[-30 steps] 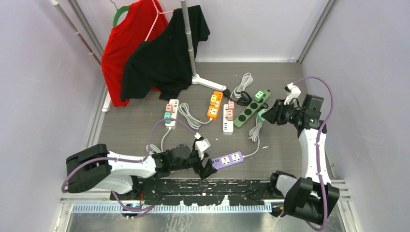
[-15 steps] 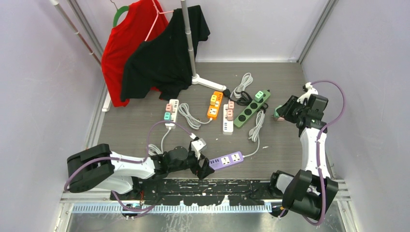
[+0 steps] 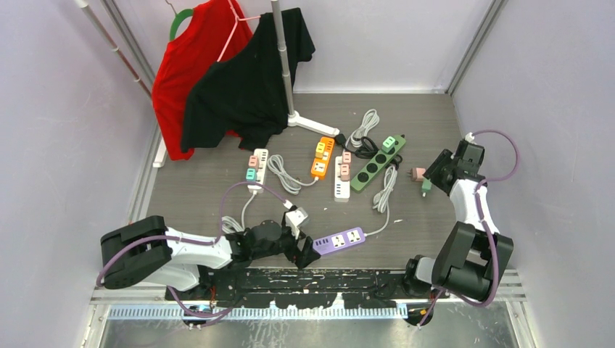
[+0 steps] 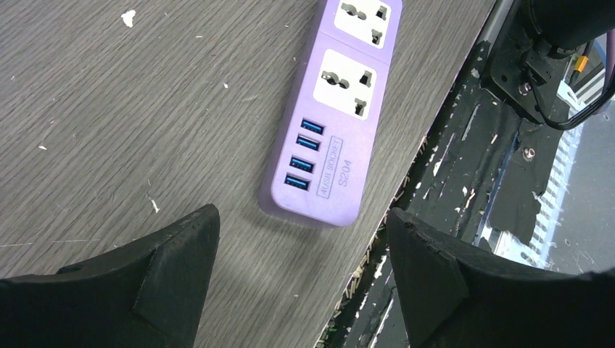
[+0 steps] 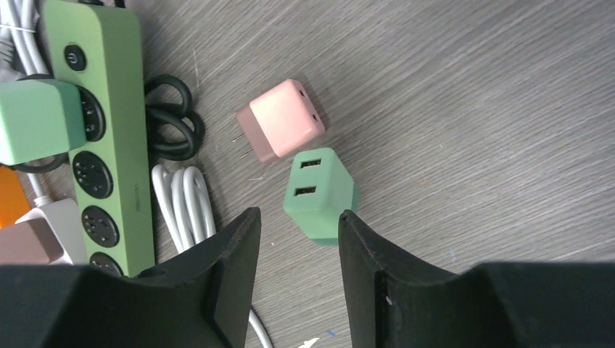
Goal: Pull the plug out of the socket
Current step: Place the plug at the center of the board.
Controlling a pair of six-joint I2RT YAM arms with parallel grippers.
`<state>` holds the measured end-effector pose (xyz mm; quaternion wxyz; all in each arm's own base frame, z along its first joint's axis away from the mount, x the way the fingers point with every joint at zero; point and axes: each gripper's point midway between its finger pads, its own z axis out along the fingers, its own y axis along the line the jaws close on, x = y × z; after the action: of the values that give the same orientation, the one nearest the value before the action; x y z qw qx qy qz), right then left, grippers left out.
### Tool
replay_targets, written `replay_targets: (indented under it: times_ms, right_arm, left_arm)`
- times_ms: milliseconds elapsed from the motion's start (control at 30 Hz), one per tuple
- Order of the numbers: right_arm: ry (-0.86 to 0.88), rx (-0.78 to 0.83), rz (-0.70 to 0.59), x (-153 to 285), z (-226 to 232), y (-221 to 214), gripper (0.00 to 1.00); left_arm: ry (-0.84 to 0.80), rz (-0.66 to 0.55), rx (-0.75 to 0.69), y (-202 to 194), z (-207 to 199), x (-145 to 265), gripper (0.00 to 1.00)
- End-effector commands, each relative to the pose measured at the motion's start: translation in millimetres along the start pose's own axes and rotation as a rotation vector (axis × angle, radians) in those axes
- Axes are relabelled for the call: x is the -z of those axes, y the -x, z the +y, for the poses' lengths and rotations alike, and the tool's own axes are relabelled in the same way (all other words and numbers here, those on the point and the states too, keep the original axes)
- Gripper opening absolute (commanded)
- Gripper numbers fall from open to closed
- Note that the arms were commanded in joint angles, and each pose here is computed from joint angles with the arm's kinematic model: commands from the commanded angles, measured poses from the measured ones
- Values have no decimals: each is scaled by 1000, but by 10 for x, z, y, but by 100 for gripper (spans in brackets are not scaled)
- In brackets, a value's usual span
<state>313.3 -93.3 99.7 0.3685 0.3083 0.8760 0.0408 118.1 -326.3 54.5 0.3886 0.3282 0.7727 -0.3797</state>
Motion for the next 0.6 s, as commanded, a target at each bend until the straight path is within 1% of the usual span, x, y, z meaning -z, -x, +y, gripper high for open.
replay_targets:
  times_ms: [0, 133, 367, 567]
  right_arm:
    - [-34, -36, -55, -27, -24, 206, 51]
    - [-31, -43, -30, -74, -23, 158, 52]
    - [-10, -34, -47, -19, 17, 198, 52]
    - [106, 21, -37, 92, 218, 199, 51]
  left_arm:
    - [2, -71, 10, 161, -7, 2, 84]
    - [1, -75, 13, 168, -9, 10, 84]
    - [0, -82, 14, 198, -18, 34, 85]
    - [8, -74, 18, 179, -3, 43, 84]
